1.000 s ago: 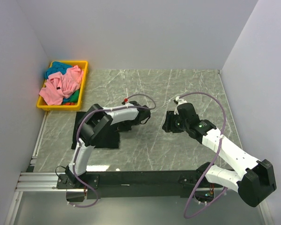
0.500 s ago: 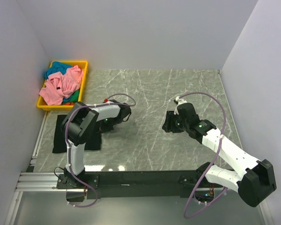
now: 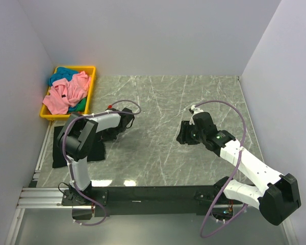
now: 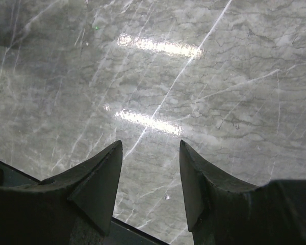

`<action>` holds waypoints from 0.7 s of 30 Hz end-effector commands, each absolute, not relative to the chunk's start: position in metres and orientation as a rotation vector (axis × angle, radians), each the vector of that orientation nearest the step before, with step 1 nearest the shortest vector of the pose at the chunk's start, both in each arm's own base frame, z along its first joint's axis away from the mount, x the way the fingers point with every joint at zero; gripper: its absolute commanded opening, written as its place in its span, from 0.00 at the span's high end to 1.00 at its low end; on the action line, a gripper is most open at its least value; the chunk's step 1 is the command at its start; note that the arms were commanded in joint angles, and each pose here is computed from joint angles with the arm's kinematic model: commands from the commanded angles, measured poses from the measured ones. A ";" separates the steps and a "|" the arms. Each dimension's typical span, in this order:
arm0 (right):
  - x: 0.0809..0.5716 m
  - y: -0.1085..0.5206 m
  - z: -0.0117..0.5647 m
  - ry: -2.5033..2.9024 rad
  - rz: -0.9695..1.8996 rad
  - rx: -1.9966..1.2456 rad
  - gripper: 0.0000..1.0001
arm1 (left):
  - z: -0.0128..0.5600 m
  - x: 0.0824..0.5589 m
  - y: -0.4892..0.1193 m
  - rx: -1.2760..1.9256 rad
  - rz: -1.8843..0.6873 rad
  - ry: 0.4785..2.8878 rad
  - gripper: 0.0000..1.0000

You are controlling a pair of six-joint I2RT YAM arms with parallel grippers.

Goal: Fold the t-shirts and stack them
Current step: Neatly place the folded tshirt to the corner

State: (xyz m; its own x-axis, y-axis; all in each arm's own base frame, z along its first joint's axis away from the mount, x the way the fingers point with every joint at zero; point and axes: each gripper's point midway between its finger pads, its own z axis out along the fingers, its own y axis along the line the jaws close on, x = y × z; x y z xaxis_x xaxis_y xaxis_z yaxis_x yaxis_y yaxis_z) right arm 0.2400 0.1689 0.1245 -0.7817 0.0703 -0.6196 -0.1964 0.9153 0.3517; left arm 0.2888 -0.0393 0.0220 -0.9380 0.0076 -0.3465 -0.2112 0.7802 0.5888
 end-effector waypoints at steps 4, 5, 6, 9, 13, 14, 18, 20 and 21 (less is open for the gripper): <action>0.247 0.172 0.136 2.371 0.557 -0.074 0.44 | 0.029 0.279 -0.034 -0.056 0.962 2.706 0.99; 0.247 0.172 0.135 2.371 0.557 -0.074 0.44 | 0.028 0.276 -0.033 -0.056 0.971 2.723 0.99; 0.248 0.173 0.136 2.367 0.560 -0.075 0.44 | 0.026 0.269 -0.031 -0.046 1.001 2.748 0.99; 0.248 0.174 0.135 2.372 0.563 -0.079 0.45 | 0.027 0.266 -0.035 -0.114 0.996 2.761 0.94; 0.247 0.172 0.136 2.372 0.556 -0.083 0.45 | 0.037 0.271 -0.053 -0.207 0.879 2.755 0.69; 0.248 0.172 0.137 2.368 0.553 -0.080 0.45 | 0.040 0.271 -0.055 -0.214 0.863 2.749 0.65; 0.246 0.171 0.137 2.363 0.552 -0.080 0.45 | 0.041 0.259 -0.047 -0.241 0.908 2.748 0.63; 0.246 0.171 0.136 2.364 0.557 -0.079 0.45 | 0.040 0.254 -0.044 -0.272 0.929 2.750 0.63; 0.246 0.172 0.135 2.371 0.559 -0.083 0.45 | 0.044 0.254 -0.047 -0.297 0.901 2.743 0.62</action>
State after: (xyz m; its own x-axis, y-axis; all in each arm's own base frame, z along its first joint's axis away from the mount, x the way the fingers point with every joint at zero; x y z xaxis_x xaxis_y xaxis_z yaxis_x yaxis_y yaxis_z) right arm 0.2390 0.1704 0.1244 -0.7848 0.0679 -0.6160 -0.2019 0.9117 0.3577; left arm 0.2619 -0.0461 0.0304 -0.9647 -0.0621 -0.2559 -0.2046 0.7886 0.5799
